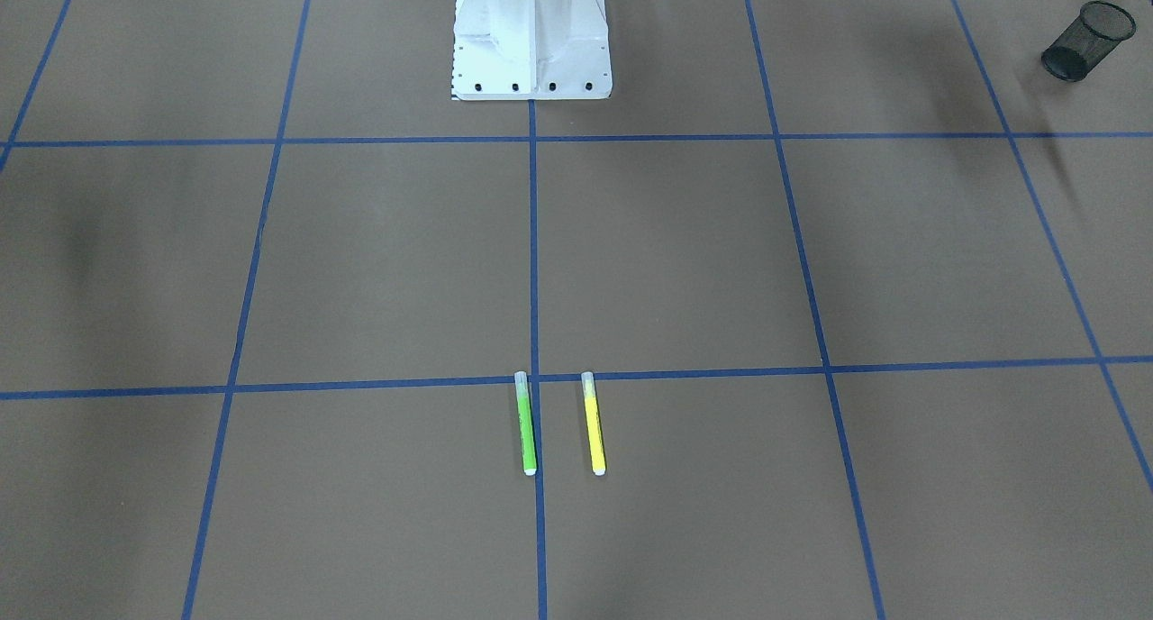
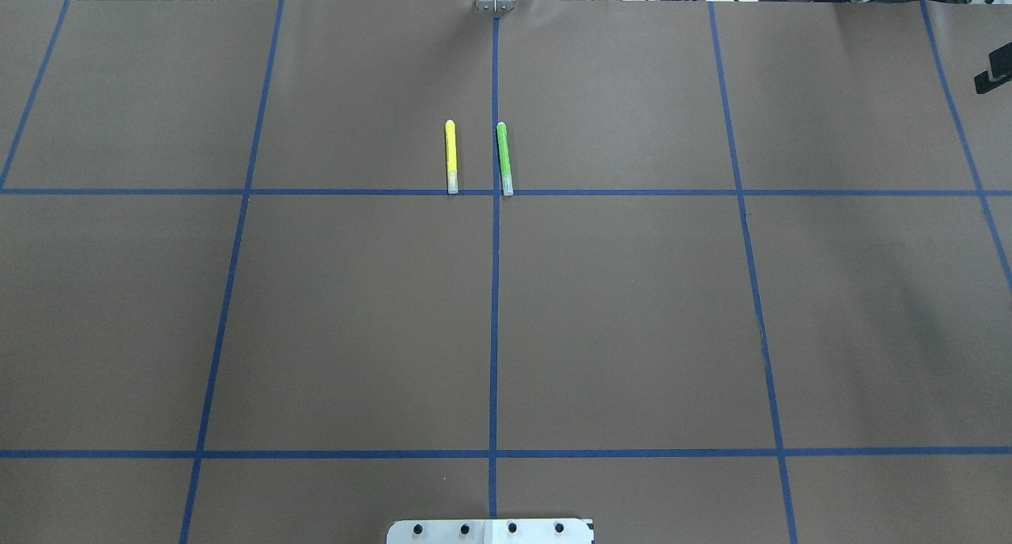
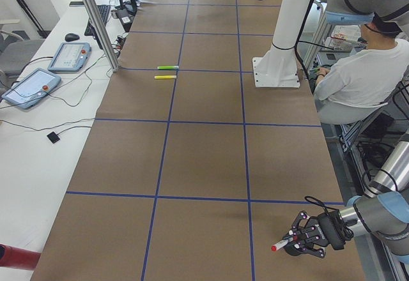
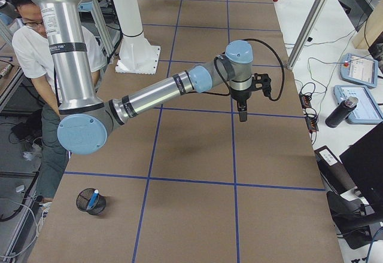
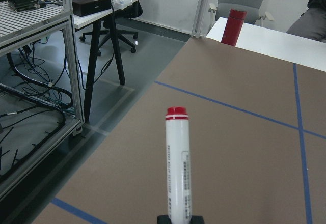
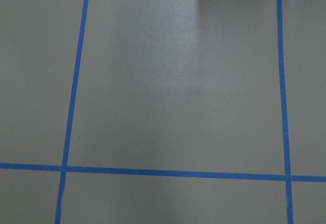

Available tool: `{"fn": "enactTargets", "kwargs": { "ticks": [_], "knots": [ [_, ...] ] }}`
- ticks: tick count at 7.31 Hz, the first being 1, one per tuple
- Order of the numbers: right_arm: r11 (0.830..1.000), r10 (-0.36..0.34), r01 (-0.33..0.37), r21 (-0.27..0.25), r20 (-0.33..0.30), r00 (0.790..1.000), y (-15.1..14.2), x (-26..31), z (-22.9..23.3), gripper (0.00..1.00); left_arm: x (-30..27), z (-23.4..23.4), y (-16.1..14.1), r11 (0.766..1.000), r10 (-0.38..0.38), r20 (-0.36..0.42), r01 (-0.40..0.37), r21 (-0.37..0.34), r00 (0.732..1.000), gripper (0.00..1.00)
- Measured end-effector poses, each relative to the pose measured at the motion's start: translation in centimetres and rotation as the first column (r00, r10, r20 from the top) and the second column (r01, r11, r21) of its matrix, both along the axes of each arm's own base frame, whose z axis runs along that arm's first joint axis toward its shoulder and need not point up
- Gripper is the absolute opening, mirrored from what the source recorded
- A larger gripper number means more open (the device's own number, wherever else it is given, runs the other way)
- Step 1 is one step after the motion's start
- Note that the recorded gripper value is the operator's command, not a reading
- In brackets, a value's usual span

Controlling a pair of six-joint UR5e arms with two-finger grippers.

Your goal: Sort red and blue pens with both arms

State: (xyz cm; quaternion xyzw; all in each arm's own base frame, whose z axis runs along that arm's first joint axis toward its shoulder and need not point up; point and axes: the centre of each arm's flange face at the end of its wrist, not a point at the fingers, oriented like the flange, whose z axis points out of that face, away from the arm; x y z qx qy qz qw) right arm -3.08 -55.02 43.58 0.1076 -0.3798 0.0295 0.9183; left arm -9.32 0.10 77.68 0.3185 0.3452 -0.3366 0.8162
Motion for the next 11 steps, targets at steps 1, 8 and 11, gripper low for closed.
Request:
{"fn": "enactTargets", "kwargs": {
  "ticks": [1,8,11],
  "knots": [
    [1.000,0.000,0.000,-0.004,-0.001,1.000,0.1,0.0,0.2,1.00,0.3,0.0,0.4,1.000,0.031,-0.004,-0.031,0.008,1.000,0.00],
    [0.999,-0.002,0.002,-0.032,-0.003,1.000,0.5,0.0,1.7,1.00,1.3,2.5,3.2,0.990,0.132,-0.039,-0.134,-0.049,0.990,0.00],
    [0.999,-0.004,0.004,-0.038,0.000,1.000,0.7,0.0,1.9,1.00,1.3,2.6,4.2,0.993,0.112,-0.031,-0.113,-0.028,0.993,0.00]
  ]
}}
